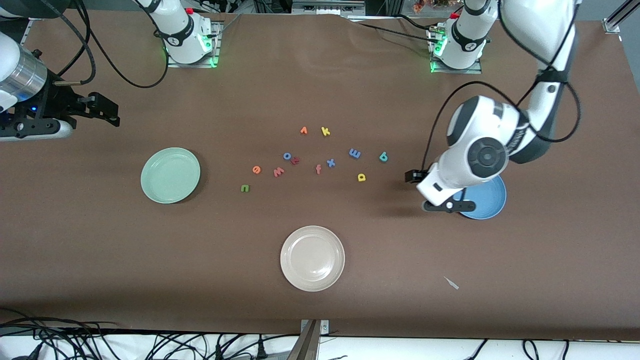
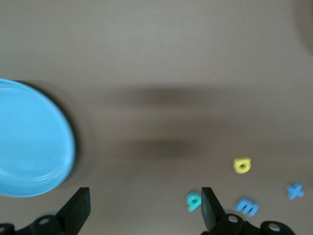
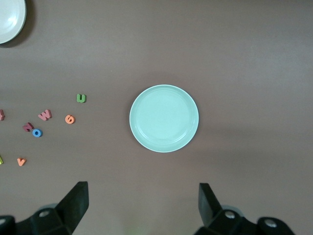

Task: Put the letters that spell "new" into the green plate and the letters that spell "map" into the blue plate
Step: 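Grasp the yellow letter with the left gripper while the right gripper reaches green letter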

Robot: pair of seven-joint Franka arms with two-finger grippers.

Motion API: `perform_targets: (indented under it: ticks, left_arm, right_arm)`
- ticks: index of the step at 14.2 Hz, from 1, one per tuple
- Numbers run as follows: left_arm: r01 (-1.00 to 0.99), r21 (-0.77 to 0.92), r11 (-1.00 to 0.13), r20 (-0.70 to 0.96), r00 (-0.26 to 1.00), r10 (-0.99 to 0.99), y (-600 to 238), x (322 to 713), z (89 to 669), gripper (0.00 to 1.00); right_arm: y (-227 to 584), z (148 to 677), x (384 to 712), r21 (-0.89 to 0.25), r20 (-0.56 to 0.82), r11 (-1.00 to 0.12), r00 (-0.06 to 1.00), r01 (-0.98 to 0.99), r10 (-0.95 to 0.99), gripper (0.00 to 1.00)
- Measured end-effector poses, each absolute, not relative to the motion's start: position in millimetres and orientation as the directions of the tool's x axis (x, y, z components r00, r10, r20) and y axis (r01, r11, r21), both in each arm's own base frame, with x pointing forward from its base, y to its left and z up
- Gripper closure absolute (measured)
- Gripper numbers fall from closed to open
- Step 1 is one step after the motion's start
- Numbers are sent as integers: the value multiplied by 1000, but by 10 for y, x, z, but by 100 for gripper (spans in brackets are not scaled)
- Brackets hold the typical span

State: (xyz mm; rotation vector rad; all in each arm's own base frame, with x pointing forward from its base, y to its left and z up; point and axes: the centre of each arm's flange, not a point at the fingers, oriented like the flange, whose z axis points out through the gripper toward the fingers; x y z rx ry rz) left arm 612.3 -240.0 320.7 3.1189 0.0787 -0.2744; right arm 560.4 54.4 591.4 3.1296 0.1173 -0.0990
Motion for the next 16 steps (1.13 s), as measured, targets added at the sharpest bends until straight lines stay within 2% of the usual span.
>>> perform_targets:
  ticks: [5, 10, 14, 15, 16]
  left_arm:
    - [226, 55, -973, -54, 973, 223, -3140, 5594, 2514, 0]
    - [292, 61, -955, -56, 956, 288, -3571, 5245, 2007, 0]
    - [298, 50, -953, -70, 953, 295, -3694, 5155, 1764, 8]
    - [299, 48, -953, -72, 953, 295, -3711, 5155, 1731, 13]
    - [299, 48, -953, -73, 953, 296, -3726, 5160, 1710, 13]
  right_arm:
    - [596, 5724, 5648, 6, -53, -997, 996, 71, 70, 0]
    - [977, 5311, 5822, 7, -23, -1000, 1000, 13, 12, 0]
    - [1511, 4812, 5959, 11, -23, -999, 999, -48, -49, 0]
    - [1594, 4707, 5989, 11, -21, -998, 998, -57, -57, 0]
    - [1664, 4601, 6020, 9, -15, -998, 998, -68, -69, 0]
